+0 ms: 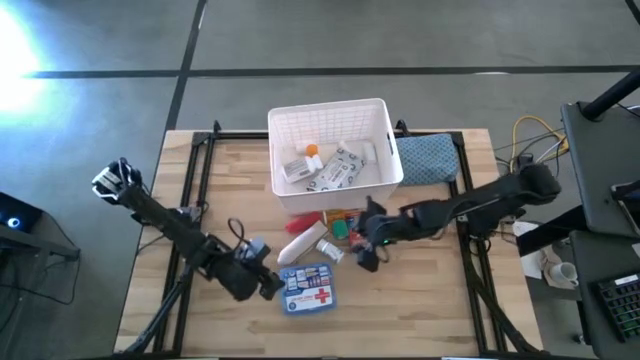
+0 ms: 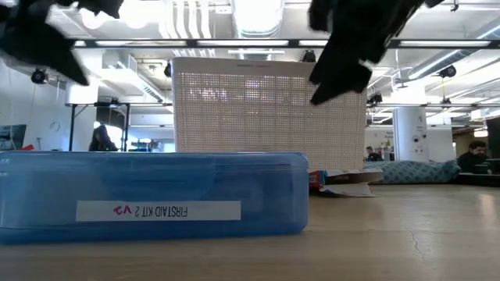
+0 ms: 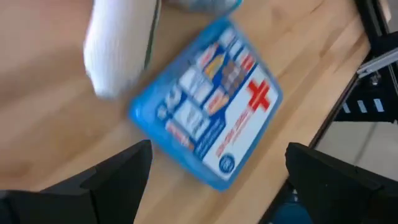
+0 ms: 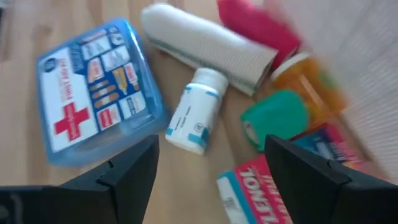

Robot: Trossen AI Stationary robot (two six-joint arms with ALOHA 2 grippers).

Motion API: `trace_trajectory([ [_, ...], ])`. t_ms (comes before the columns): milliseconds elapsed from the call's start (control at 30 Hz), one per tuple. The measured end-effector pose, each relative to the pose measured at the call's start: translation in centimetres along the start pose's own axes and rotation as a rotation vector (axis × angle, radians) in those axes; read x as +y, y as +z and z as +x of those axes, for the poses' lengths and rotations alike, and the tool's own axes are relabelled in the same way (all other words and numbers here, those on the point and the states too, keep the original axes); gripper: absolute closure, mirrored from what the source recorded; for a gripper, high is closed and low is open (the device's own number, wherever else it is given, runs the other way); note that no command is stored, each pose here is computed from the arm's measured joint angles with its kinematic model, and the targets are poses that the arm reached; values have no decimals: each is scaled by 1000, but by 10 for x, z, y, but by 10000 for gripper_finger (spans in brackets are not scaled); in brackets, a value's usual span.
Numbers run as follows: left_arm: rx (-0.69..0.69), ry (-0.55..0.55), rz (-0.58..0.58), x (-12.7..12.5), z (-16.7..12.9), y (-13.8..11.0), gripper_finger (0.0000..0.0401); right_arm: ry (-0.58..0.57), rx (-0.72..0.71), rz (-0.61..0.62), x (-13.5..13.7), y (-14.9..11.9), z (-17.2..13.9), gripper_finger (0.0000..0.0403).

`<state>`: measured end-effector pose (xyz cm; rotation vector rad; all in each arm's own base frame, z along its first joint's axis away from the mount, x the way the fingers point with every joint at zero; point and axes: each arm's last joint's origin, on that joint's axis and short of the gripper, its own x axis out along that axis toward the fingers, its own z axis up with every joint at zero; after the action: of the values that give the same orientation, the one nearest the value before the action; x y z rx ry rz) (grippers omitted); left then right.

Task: Pick & place medical supplies in basket/bin
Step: Put the white pill bottle into the white container

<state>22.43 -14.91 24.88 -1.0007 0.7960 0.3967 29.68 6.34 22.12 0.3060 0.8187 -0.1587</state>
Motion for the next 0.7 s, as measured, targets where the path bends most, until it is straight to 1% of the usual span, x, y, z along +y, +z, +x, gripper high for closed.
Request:
trace_trajectory([
  [67, 11, -15, -27, 7, 5, -9, 54, -17, 34, 35, 4, 0, 17, 125],
  [133, -7, -38, -51, 11, 9, -15, 54, -37, 66, 54, 8, 0, 33, 124],
  [233, -54, -19, -59, 21, 15, -16, 54, -54, 95, 60, 13, 2, 53, 126],
  [367, -96, -3, -71, 29, 19, -17, 54, -57, 100, 58, 24, 10, 68, 135],
  [467, -99, 3, -69, 31, 20, -17, 54, -82, 128, 71, 28, 10, 79, 145],
  [633, -100, 6, -61, 31, 20, -17, 54, -129, 174, 118, 28, 2, 103, 161],
  [700, -102, 5, -61, 30, 19, -17, 54, -166, 195, 139, 26, -4, 112, 167],
])
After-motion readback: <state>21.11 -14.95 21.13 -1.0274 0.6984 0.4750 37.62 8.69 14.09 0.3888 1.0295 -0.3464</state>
